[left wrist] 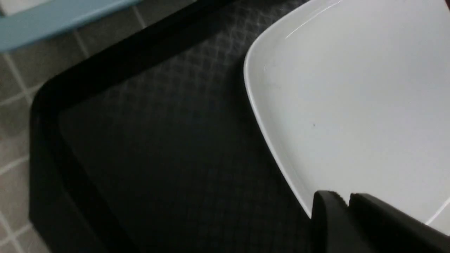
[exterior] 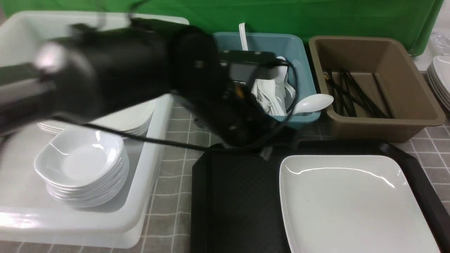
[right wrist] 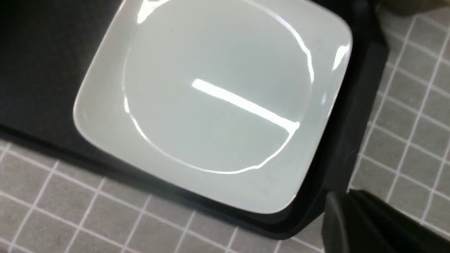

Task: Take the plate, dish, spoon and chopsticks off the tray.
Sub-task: Use the left arm to grab a plate from the dinner plate

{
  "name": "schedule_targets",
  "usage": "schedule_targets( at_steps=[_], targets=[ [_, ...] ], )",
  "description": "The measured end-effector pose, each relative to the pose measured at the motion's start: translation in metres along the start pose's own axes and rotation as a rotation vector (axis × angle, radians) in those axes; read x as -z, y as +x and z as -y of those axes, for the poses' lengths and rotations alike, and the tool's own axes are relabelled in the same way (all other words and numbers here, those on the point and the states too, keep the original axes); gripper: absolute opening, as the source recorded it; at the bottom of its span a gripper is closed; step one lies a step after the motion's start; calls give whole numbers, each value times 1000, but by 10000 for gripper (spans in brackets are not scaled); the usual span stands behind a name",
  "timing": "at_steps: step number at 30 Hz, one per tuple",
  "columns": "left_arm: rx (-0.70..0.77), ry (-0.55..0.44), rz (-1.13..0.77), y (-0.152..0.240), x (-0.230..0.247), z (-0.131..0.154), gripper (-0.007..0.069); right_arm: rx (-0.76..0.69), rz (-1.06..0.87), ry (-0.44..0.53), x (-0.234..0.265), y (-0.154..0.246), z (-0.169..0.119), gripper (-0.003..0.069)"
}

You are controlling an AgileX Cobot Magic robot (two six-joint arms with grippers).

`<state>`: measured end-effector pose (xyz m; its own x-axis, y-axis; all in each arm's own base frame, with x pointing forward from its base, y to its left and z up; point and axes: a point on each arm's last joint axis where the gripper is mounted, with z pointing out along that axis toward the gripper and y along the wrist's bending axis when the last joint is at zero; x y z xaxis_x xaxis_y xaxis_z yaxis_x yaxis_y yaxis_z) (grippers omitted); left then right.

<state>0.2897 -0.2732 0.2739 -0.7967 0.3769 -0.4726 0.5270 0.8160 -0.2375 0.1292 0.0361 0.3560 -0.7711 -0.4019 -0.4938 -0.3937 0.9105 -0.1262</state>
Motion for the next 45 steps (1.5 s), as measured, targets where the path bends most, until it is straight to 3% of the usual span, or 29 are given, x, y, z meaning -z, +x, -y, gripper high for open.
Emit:
schedule_targets(
  at_steps=[2,5,11,20,26,33,40,45],
  targets=[
    [-13,-9,-6,-4,-8,1,141,-2,1,-4,-1,2,-1,25],
    [-35,-32,-33,-17,-45,0,275,-5,30,-8,1,4,-2,25],
    [-42,-47,-70,-25,-94,-6,452,-7,66,-6,2,2,-1,25],
    [-35,-58,-77,-18,-139,-14,487,-21,98,-96,2,-1,-10,25],
    [40,-2,-72,-17,-146,-11,444,-13,141,-128,3,-5,-12,25],
    [126,46,-71,-17,-150,-9,192,-14,165,-129,3,-7,-13,24],
    [125,58,-95,-18,-138,-5,183,-15,173,-129,3,-8,-12,24],
    [87,76,-70,-29,-94,5,93,-18,185,-131,3,-9,-13,24]
  ],
)
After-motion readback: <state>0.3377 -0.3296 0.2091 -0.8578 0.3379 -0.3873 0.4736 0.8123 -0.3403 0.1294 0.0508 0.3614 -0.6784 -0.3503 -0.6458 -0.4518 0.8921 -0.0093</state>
